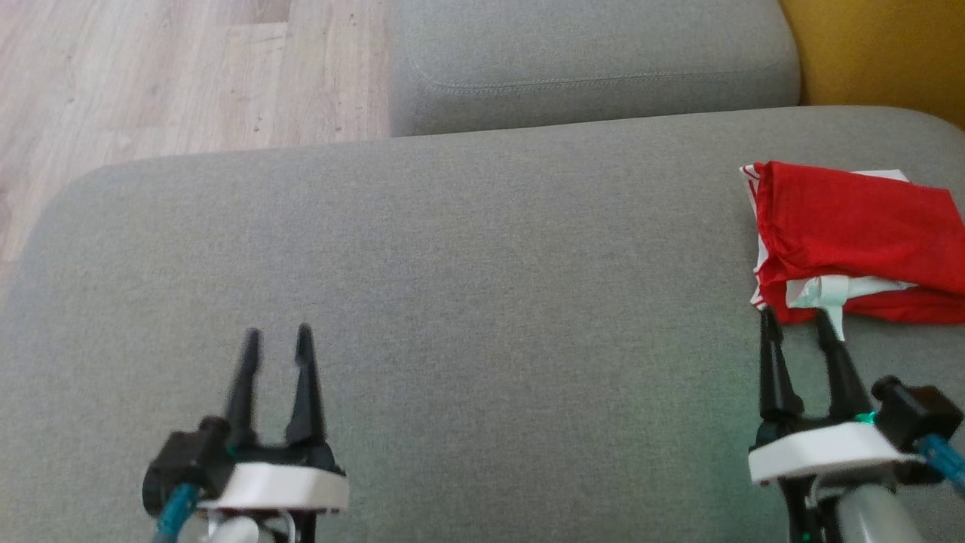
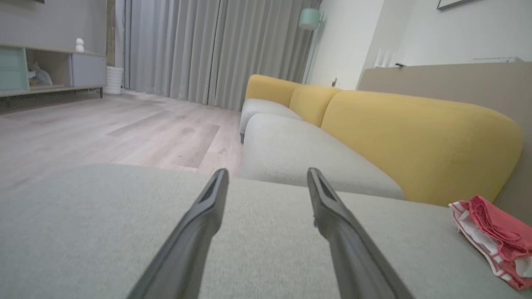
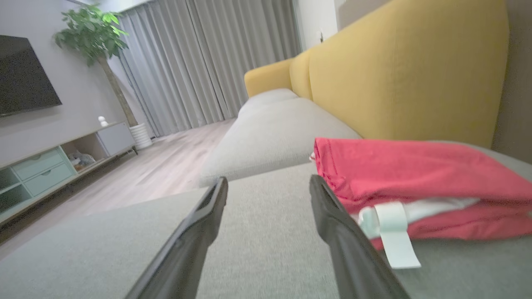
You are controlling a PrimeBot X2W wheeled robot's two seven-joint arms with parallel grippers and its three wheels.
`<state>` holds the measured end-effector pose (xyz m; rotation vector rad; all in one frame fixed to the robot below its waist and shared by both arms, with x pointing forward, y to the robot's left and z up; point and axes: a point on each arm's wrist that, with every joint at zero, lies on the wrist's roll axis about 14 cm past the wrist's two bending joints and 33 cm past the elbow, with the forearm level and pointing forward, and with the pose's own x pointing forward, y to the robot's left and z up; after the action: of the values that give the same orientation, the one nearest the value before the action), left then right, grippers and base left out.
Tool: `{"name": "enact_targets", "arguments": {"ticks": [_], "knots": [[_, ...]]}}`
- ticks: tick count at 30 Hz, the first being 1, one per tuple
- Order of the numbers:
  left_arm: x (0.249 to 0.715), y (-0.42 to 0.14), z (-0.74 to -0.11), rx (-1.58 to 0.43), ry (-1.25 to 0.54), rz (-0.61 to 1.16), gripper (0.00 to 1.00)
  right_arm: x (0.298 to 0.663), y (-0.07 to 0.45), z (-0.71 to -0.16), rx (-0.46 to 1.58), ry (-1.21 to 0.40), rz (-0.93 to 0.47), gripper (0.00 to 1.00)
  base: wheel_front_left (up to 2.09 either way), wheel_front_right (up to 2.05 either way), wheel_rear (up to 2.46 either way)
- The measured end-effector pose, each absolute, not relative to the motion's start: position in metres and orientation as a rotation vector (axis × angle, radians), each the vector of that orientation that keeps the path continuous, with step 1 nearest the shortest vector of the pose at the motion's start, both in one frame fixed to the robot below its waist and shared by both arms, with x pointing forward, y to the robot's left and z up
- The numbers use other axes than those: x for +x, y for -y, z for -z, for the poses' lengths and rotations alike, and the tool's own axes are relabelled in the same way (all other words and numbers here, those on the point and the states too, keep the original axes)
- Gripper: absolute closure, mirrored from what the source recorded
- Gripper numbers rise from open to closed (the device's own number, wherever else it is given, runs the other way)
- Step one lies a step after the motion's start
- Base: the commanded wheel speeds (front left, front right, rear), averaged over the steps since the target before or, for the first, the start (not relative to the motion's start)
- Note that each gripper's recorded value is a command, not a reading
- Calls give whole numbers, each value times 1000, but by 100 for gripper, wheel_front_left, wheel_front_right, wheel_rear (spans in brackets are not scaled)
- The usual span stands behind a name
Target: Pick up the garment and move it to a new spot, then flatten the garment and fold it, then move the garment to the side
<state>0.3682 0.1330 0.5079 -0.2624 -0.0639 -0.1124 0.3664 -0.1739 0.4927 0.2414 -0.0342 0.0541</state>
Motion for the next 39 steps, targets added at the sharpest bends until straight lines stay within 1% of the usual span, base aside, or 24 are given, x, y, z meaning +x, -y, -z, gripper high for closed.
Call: {"name": "enact_targets", "arguments": {"ticks": [4, 7, 39], "knots": [[357, -135, -477, -258, -33, 96, 100, 354, 175, -463, 246, -60, -40, 100, 0, 0, 0], [349, -137, -464, -284, -78, 82, 100, 347, 176, -451, 272, -98, -26, 100, 0, 0, 0], [355, -154, -457, -601, -144, -4, 100, 353, 190, -453, 593, -112, 63, 100, 0, 0, 0]]}}
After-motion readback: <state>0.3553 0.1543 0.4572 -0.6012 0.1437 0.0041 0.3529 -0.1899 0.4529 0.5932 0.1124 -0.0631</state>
